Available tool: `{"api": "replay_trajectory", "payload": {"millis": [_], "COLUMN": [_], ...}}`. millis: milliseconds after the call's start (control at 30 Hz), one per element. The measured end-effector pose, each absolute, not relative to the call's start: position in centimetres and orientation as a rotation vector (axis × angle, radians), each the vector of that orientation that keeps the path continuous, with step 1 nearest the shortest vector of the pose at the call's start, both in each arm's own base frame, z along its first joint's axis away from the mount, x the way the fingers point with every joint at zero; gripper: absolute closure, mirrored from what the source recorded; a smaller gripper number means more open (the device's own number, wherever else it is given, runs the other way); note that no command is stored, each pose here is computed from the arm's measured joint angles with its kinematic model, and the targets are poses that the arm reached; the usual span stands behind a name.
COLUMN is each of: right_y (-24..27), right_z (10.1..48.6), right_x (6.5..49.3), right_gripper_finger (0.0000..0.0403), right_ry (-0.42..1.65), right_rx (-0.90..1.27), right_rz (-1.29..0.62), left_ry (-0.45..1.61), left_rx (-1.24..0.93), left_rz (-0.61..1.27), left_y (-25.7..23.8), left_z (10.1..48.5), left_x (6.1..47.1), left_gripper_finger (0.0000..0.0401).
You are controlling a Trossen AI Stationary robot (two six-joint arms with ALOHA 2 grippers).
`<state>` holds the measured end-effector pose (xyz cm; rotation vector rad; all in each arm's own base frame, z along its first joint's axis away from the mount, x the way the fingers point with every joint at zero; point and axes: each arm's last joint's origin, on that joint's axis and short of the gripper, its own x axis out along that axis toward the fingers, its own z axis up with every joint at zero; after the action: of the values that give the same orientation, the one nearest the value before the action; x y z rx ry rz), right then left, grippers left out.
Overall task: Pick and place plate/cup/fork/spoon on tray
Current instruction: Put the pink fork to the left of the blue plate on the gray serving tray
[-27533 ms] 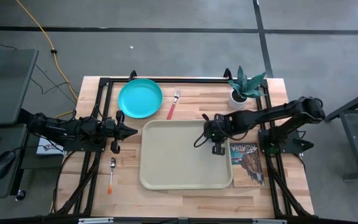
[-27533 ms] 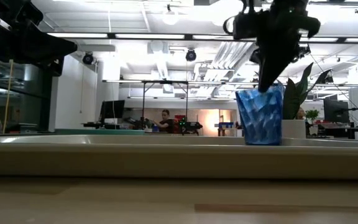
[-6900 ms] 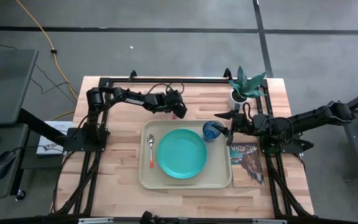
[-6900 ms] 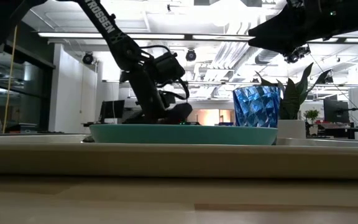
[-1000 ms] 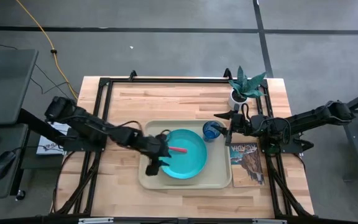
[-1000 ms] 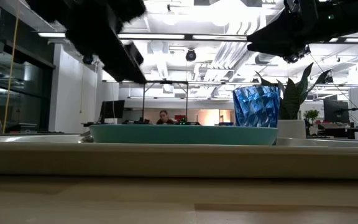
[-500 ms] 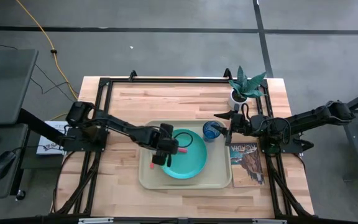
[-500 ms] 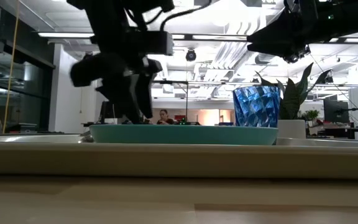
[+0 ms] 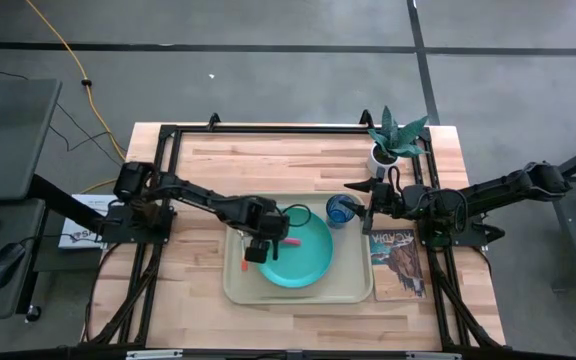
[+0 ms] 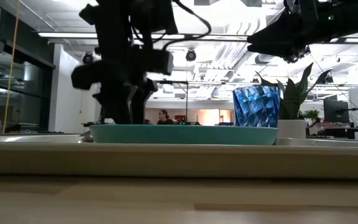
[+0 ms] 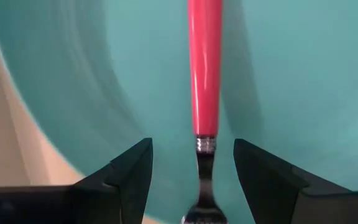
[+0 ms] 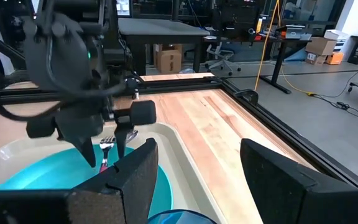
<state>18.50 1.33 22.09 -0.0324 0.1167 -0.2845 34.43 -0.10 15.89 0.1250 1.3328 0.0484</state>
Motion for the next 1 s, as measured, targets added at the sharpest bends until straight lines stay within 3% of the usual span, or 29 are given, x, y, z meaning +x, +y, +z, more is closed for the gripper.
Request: {"api": "replay_trajectory", "payload": {"millis": [433,567,833,1000], "right_y": [1.3,1.3,1.3,1.3], "right_z": [22.1,22.1,22.1,22.1], "right_x": [18.5,18.5,18.5,18.5], "right_gripper_finger": [0.0182,0.0182,0.0182,0.0182], "right_ry": [0.118,0.118,0.118,0.117], "right_rx": [-0.033,-0.033,-0.033,-0.033], "right_rz": [-0.285,-0.285,-0.285,-0.285], "left_ry": [1.362,1.362,1.376,1.384], "left_rx": [0.147,0.149,0.165,0.181], "left_rz": [0.067,0.070,0.078,0.092], "left_y": [0.0,0.0,0.0,0.1], "left_z": [14.7,14.7,15.6,17.6], "left_x": [34.7,34.7,35.0,35.7], "left_gripper_finger": [0.0205,0.0249,0.0379,0.0386]}}
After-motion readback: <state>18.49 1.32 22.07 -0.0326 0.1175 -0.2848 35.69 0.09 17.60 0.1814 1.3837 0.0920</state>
